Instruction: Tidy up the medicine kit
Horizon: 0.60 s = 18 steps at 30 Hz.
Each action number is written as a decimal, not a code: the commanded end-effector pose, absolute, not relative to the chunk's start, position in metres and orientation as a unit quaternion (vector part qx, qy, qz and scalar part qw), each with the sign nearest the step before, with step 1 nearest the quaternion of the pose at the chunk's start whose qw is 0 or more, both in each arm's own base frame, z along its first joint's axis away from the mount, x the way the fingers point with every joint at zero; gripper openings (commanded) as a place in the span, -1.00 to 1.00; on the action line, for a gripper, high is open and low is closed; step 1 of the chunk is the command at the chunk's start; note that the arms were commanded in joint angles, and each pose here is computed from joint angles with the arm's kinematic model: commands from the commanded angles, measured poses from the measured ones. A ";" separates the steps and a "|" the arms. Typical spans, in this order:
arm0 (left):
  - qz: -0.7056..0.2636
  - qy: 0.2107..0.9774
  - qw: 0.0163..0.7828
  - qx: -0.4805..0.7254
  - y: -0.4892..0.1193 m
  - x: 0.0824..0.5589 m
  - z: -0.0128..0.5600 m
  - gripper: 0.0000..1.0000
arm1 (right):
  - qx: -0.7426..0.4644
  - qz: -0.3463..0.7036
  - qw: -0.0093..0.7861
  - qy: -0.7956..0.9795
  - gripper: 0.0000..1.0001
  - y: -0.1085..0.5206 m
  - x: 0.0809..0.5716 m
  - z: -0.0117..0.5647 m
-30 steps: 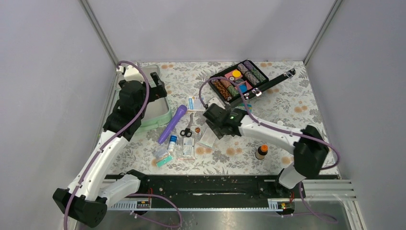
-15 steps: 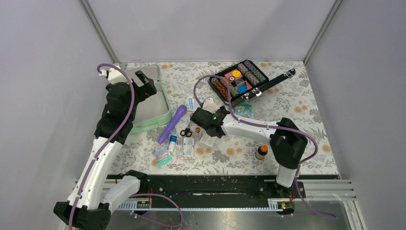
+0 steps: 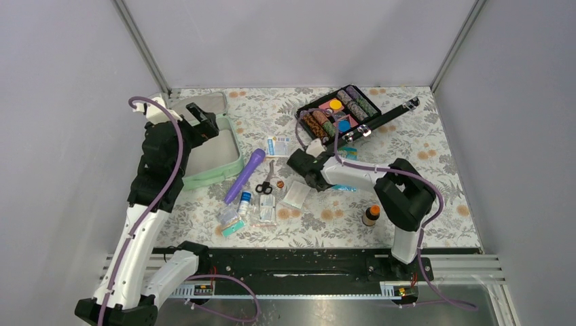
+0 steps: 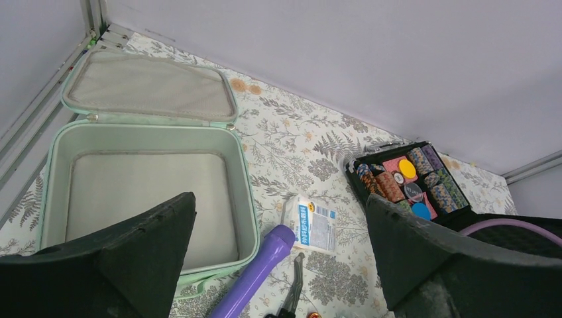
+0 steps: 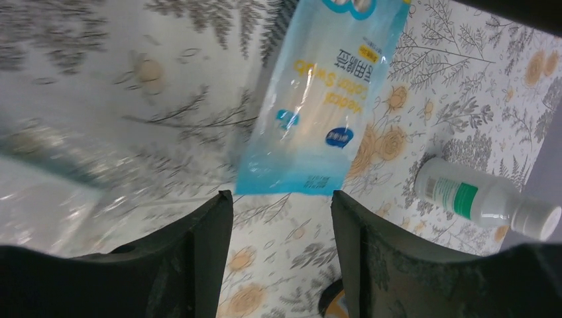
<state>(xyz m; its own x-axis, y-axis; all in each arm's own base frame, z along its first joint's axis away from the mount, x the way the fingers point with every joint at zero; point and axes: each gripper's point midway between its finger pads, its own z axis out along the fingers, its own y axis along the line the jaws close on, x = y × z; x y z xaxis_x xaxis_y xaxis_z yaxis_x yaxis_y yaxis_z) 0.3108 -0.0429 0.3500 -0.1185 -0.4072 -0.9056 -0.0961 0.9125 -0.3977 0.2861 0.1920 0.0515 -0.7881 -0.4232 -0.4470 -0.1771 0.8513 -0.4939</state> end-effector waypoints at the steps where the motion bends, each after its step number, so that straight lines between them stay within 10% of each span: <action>1: -0.134 0.727 0.654 -0.163 -0.044 0.304 0.358 0.97 | -0.167 -0.190 0.293 0.922 0.23 0.183 0.305 0.046; 18: -0.144 0.729 0.649 -0.160 -0.048 0.308 0.357 0.96 | -0.192 -0.001 0.167 0.967 0.23 0.213 0.267 -0.010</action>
<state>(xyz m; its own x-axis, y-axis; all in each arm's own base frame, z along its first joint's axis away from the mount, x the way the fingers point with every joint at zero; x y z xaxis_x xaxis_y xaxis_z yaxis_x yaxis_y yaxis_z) 0.3059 -0.0447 0.3500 -0.1226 -0.4098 -0.9039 -0.0724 0.9121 -0.4036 0.2901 0.1846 0.0141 -0.8319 -0.3808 -0.4036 -0.2751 0.9147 -0.2960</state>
